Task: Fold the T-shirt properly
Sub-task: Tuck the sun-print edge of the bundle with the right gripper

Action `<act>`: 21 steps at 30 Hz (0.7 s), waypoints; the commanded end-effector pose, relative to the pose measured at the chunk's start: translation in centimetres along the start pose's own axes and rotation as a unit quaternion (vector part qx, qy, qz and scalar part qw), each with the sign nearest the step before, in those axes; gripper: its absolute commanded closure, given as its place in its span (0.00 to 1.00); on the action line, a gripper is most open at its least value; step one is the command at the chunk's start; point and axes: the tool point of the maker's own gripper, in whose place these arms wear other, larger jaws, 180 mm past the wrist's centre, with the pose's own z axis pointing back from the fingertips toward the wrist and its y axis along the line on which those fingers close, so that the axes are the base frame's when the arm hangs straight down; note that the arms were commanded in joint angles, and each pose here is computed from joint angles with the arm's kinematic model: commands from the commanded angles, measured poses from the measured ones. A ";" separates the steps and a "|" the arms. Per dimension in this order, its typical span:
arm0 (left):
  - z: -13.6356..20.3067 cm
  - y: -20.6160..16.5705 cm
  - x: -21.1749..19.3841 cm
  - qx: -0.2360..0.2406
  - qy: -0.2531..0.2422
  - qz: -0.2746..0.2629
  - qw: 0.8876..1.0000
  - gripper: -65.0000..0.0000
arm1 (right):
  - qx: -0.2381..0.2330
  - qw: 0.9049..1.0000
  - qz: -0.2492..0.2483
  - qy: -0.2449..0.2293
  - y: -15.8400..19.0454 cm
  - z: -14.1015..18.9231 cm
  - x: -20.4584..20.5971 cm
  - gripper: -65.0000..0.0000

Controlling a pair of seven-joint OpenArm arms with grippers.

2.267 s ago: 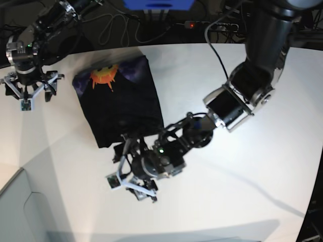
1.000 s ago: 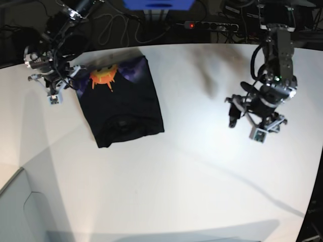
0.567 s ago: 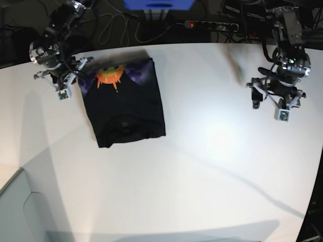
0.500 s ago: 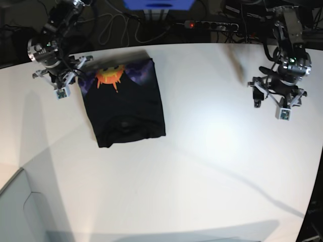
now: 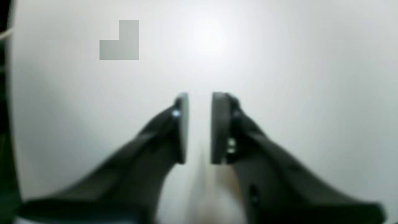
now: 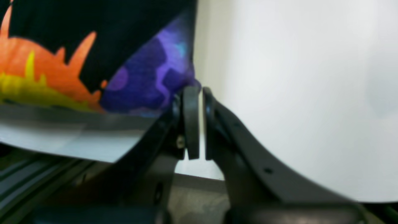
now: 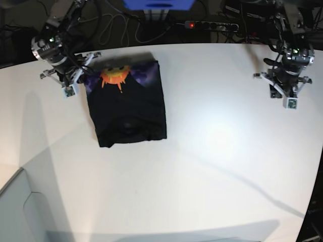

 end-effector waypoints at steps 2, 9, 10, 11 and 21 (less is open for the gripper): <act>0.7 1.7 0.8 0.023 -0.018 0.013 0.999 0.98 | 0.009 1.000 0.012 -0.015 0.8 0.4 0.7 1.00; 1.6 3.5 -1.4 0.047 0.012 0.023 0.999 1.00 | -0.027 0.999 0.013 -0.030 -1.0 2.1 1.4 1.00; 1.6 3.5 -1.7 0.047 0.016 0.022 0.999 1.00 | -0.035 0.998 0.018 -0.038 -1.2 2.6 1.9 1.00; 1.7 3.4 -2.1 0.046 0.021 0.023 0.998 1.00 | -0.040 0.998 0.024 -0.048 -1.2 3.2 2.5 1.00; 3.5 0.6 -6.5 0.027 0.064 0.040 0.997 1.00 | 0.101 0.986 0.077 -0.106 8.2 3.0 5.8 1.00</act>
